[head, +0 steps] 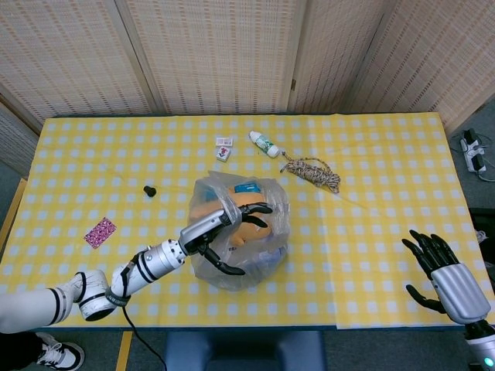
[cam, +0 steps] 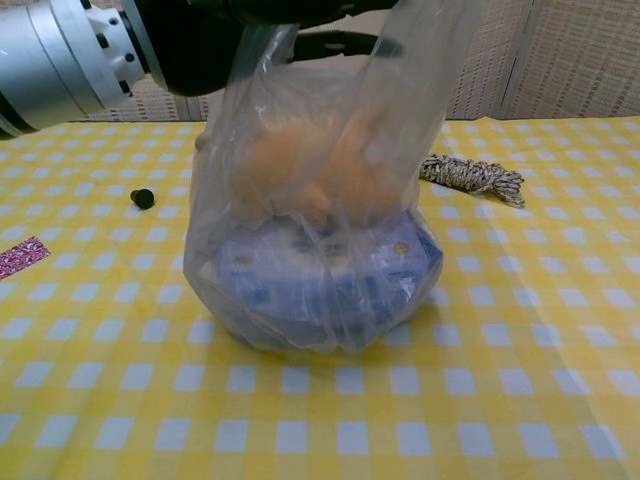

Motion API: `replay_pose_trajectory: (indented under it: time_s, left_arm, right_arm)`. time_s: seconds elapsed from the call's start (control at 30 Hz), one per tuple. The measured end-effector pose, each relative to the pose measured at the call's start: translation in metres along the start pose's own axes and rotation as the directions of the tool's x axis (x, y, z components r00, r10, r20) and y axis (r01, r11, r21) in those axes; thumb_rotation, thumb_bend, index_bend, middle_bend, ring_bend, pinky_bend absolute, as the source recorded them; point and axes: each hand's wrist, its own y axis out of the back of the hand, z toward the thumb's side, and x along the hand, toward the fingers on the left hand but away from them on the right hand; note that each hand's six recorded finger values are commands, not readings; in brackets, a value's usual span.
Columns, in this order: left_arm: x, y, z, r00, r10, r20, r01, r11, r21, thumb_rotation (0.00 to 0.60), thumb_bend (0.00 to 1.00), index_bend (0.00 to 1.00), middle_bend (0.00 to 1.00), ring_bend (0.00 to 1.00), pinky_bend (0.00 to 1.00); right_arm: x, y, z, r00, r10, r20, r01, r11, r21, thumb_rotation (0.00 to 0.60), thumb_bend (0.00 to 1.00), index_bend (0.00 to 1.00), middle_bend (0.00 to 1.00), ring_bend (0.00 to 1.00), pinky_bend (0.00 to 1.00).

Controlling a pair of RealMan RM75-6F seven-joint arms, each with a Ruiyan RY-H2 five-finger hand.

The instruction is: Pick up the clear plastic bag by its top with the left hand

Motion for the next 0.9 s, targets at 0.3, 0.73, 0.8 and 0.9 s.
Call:
replay_pose_trajectory:
  time_s: [0.3,0.73,0.8,0.9]
  left_arm:
    - [0.010,-0.015,-0.007,1.000,-0.024,-0.002,0.024,0.999,-0.044,0.600,0.09,0.17,0.13,0.07,0.23]
    - [0.015,-0.021,-0.022,0.998,-0.042,-0.042,0.040,0.998,-0.039,0.600,0.09,0.17,0.13,0.08,0.24]
    - [0.015,-0.022,-0.024,0.998,-0.045,-0.052,0.044,0.998,-0.034,0.600,0.10,0.17,0.14,0.09,0.24]
    - [0.016,-0.022,-0.028,0.997,-0.048,-0.064,0.047,0.999,-0.016,0.600,0.10,0.17,0.14,0.09,0.25]
  right_arm:
    - [0.000,0.000,-0.001,1.000,0.002,0.004,-0.002,1.000,0.003,0.600,0.34,0.00,0.00,0.00,0.00]
    - [0.001,0.001,-0.004,1.000,-0.001,0.008,0.001,1.000,0.002,0.600,0.34,0.00,0.00,0.00,0.00]
    - [0.001,0.001,-0.003,1.000,-0.001,0.008,0.001,1.000,0.001,0.600,0.34,0.00,0.00,0.00,0.00]
    - [0.001,0.001,-0.003,1.000,0.000,0.006,0.000,1.000,0.001,0.600,0.34,0.00,0.00,0.00,0.00]
